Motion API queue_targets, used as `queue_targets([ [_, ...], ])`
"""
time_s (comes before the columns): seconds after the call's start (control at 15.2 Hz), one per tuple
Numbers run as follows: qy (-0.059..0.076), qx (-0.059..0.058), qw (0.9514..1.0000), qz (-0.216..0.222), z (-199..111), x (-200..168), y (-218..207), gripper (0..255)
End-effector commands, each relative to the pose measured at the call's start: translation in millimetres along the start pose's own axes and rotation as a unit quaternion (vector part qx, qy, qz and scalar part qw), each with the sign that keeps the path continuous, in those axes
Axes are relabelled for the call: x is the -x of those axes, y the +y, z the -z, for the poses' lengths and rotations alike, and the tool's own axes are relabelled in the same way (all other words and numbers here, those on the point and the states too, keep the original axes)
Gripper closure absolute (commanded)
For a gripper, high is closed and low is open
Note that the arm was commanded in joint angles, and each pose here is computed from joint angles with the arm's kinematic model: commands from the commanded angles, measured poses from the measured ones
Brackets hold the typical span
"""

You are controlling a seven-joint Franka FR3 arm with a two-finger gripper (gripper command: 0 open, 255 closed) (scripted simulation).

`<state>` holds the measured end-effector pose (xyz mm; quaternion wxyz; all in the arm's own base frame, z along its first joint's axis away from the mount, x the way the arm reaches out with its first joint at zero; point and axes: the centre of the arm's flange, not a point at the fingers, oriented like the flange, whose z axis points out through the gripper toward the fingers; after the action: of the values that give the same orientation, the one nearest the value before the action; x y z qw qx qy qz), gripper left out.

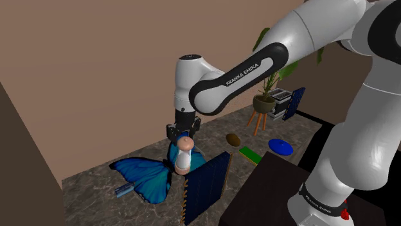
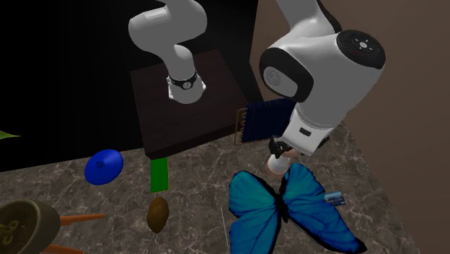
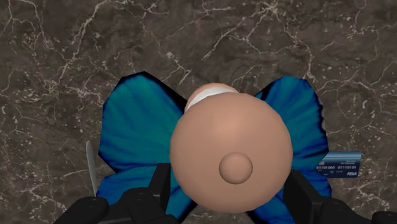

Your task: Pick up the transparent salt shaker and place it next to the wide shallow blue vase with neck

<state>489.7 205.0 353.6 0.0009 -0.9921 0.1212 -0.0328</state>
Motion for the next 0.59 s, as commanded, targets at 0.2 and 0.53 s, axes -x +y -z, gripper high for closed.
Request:
queue_targets([
  [0.2,0.0,0.0,1.0,0.0,26,-1,0,255],
  [0.53,0.0,0.0,1.0,0.0,53,-3,0,255],
])
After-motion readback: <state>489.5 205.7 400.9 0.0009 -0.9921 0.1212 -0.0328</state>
